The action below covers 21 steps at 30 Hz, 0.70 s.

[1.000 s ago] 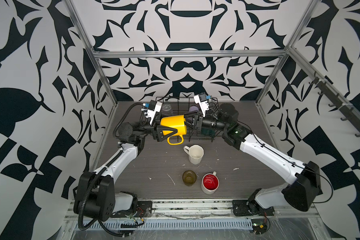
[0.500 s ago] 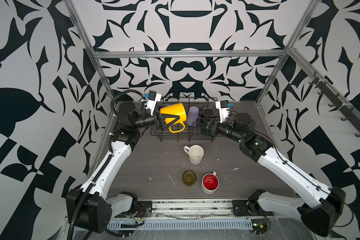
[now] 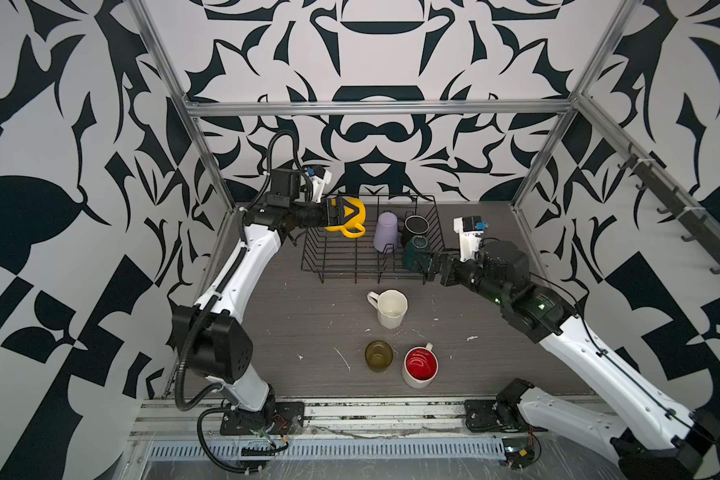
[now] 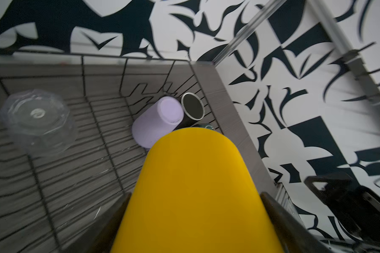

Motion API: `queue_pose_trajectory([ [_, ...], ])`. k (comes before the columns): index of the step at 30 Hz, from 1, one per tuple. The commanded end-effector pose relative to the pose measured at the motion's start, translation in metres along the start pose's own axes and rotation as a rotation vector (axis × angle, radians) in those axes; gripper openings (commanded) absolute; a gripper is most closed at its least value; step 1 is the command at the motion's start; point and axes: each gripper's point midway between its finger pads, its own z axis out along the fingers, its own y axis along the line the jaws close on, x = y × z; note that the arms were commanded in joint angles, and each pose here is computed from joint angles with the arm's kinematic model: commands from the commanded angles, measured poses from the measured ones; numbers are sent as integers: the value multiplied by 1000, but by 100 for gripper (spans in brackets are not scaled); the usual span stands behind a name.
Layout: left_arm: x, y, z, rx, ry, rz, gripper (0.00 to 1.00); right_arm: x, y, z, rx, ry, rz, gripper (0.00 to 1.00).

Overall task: Load cups into a dish rack
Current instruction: Place the cup upside down at the dish rack.

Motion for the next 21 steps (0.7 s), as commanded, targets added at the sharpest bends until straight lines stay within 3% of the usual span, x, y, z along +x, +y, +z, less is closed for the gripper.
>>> queue_pose_trajectory([
  [1,-7,13,-14,-143,28,-6,0,4,-15,-8,73,2,-22,100],
  [9,-7,56,8,-330,126,-60,0,16,-29,-12,138,45,-34,99],
  [21,17,93,40,-459,291,-121,0,29,-40,-9,173,81,-54,99],
])
